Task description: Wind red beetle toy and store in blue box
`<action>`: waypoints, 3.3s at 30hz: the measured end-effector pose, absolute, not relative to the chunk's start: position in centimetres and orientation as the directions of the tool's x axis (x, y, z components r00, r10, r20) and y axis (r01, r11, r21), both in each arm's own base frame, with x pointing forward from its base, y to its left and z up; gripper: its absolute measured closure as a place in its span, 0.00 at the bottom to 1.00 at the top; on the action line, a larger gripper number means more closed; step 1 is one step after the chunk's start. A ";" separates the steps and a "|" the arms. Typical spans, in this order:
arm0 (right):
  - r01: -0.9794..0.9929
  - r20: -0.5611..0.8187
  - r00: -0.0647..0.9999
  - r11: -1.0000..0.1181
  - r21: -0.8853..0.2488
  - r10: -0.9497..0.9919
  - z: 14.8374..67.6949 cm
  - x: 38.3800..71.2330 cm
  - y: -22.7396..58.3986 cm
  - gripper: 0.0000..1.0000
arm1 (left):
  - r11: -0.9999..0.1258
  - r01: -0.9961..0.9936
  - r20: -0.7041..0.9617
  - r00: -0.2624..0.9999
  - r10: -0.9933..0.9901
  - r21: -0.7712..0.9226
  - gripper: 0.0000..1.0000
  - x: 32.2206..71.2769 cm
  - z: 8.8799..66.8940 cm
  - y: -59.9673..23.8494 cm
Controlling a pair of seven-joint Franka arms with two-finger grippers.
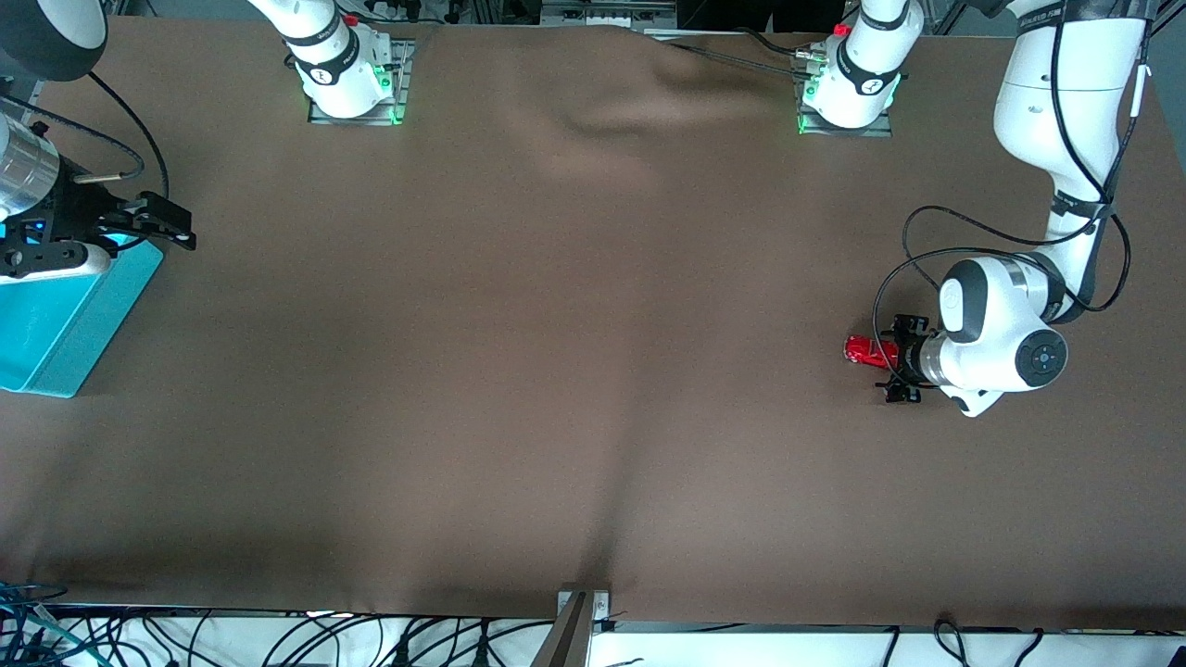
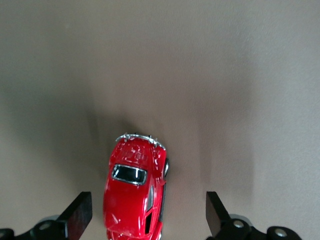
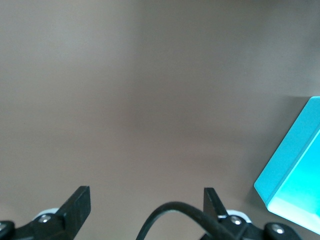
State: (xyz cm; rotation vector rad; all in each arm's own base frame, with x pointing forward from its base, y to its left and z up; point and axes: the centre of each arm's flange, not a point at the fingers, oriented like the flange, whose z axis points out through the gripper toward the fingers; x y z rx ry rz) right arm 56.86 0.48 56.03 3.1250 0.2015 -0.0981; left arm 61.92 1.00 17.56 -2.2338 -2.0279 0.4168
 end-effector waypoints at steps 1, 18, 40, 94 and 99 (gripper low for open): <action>0.129 -0.063 0.990 -0.992 0.005 0.128 56.0 56.9 0.5 0.00 | -0.109 0.961 -0.136 0.076 0.988 -0.253 0.02 61.9 17.5 1.0; 0.129 -0.063 0.990 -0.992 0.005 0.129 56.0 56.9 0.5 0.00 | -0.081 0.964 -0.144 0.045 0.989 -0.253 0.52 61.9 17.7 0.9; 0.129 -0.063 0.990 -0.992 0.005 0.129 56.0 56.9 0.5 0.00 | 0.014 0.971 -0.146 -0.050 0.988 -0.237 0.52 62.4 20.7 -11.5; 0.130 -0.066 0.989 -0.992 0.004 0.129 55.8 56.9 0.6 0.00 | 0.011 0.973 -0.158 -0.049 0.986 -0.231 0.52 62.7 17.7 -8.5; 0.130 -0.066 0.989 -0.992 0.004 0.129 55.8 56.9 0.6 0.00 | 0.002 0.973 -0.153 -0.039 0.987 -0.232 0.52 62.8 17.7 -6.8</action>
